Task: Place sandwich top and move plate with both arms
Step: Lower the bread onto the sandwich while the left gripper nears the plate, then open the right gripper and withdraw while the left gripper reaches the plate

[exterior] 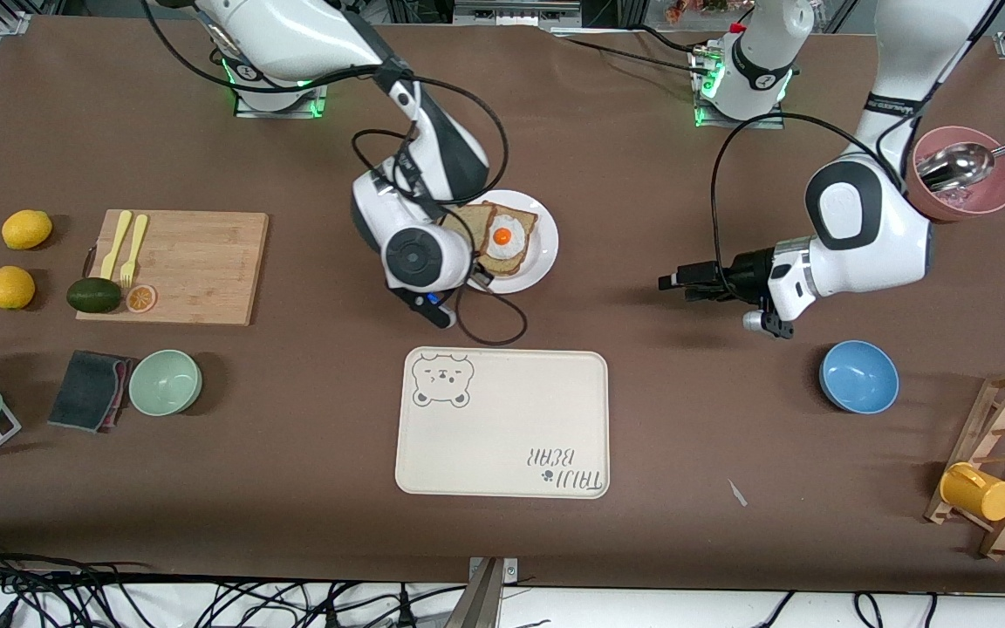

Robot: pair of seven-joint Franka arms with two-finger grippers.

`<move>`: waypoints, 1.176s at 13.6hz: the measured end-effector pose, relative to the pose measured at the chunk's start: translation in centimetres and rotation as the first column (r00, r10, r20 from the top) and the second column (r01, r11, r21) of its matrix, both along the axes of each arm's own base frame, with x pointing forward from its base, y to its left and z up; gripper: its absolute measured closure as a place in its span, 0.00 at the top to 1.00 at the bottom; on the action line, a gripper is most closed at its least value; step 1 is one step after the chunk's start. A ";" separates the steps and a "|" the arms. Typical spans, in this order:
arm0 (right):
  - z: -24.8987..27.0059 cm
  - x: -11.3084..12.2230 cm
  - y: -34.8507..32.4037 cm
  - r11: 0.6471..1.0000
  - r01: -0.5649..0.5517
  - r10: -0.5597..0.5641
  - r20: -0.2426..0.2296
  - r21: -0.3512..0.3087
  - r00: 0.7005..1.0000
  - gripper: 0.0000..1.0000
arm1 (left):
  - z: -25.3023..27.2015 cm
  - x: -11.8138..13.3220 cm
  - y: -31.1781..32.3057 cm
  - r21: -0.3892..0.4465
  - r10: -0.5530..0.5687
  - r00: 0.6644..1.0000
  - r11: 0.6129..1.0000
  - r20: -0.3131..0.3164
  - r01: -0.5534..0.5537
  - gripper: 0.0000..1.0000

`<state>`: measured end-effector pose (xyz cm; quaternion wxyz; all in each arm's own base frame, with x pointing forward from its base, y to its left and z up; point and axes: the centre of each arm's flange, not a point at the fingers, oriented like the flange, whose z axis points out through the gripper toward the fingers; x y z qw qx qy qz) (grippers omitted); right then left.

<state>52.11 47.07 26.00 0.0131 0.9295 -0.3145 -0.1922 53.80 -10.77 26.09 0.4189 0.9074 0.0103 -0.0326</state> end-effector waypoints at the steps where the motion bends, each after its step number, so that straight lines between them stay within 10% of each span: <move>1: -0.8 -1.1 1.4 1.000 -0.007 0.007 0.008 -0.003 1.000 0.08 | -0.7 -0.6 0.2 -0.004 0.000 1.000 1.000 0.014 0.000 1.00; 7: -2.6 -1.4 3.3 1.000 0.002 -0.003 0.063 0.014 0.998 0.08 | -1.7 -1.4 0.8 0.027 -0.047 0.994 0.999 0.095 0.044 1.00; 16: 2.7 2.1 0.0 0.996 -0.060 0.070 0.164 -0.064 0.984 0.98 | -3.0 -3.2 -4.3 -0.025 -0.020 0.997 0.999 0.079 0.022 1.00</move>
